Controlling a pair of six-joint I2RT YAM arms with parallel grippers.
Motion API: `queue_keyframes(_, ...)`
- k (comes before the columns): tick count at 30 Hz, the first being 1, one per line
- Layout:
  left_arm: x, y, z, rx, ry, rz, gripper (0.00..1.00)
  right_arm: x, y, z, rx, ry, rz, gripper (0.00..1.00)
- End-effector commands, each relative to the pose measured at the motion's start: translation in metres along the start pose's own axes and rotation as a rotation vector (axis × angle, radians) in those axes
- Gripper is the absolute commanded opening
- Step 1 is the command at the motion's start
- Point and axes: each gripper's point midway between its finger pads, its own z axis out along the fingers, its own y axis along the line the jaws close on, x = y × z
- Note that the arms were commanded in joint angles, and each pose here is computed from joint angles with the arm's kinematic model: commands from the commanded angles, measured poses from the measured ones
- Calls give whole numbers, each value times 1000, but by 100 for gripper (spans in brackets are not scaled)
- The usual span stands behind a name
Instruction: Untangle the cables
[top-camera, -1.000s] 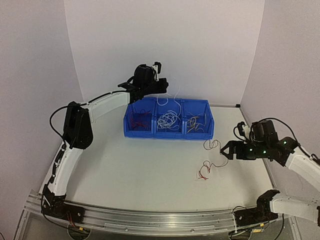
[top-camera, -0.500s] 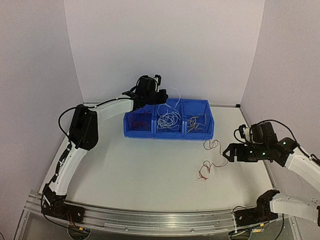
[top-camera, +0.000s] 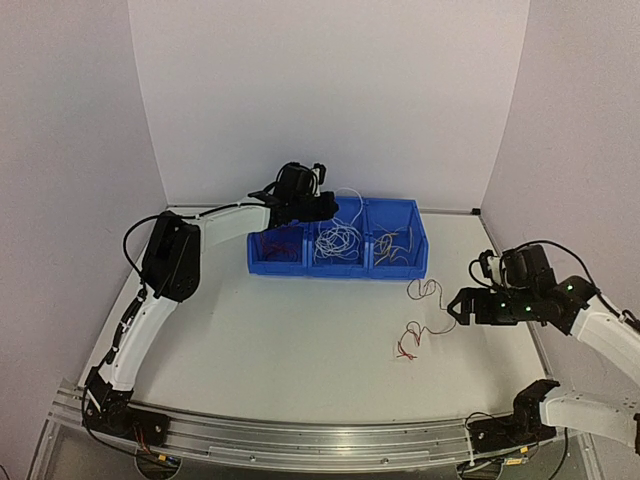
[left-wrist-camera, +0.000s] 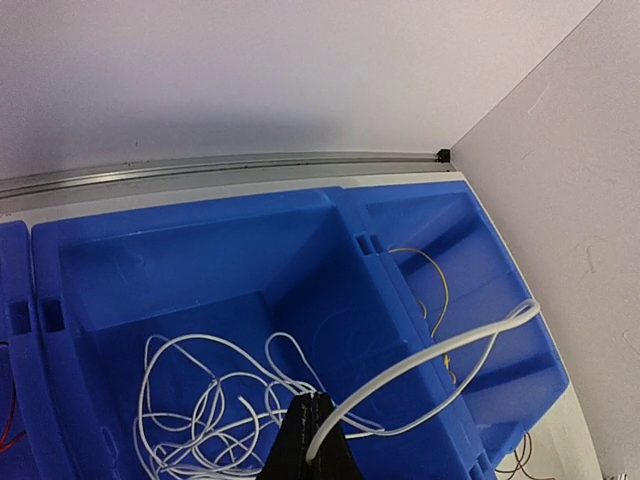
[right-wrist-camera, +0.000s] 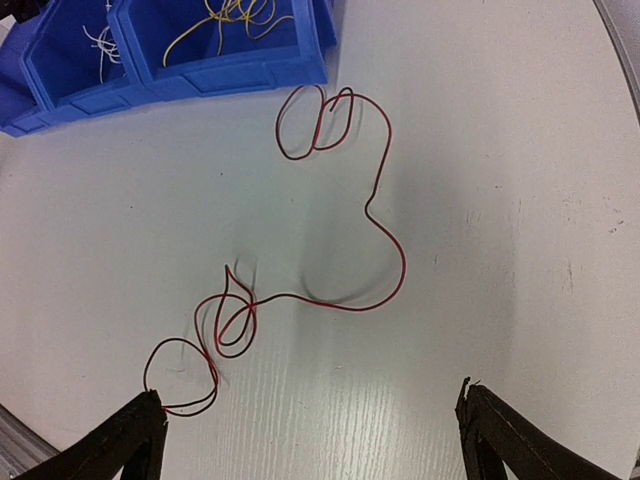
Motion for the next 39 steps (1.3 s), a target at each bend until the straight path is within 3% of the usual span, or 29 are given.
queue_keyframes(1,3,-7,0,42,22,16,0,6,-3,0,11,10,5,98)
queue_keyframes(6,7,-8,-2,46,47,32,3,7,-3,0,9,12,7,98)
queue_keyframes(30,-1,-34,-29,115,76,67,62,8,-5,-1,12,2,11,98)
queue_keyframes(39,-19,-55,-44,119,35,114,83,8,-3,1,12,14,13,98)
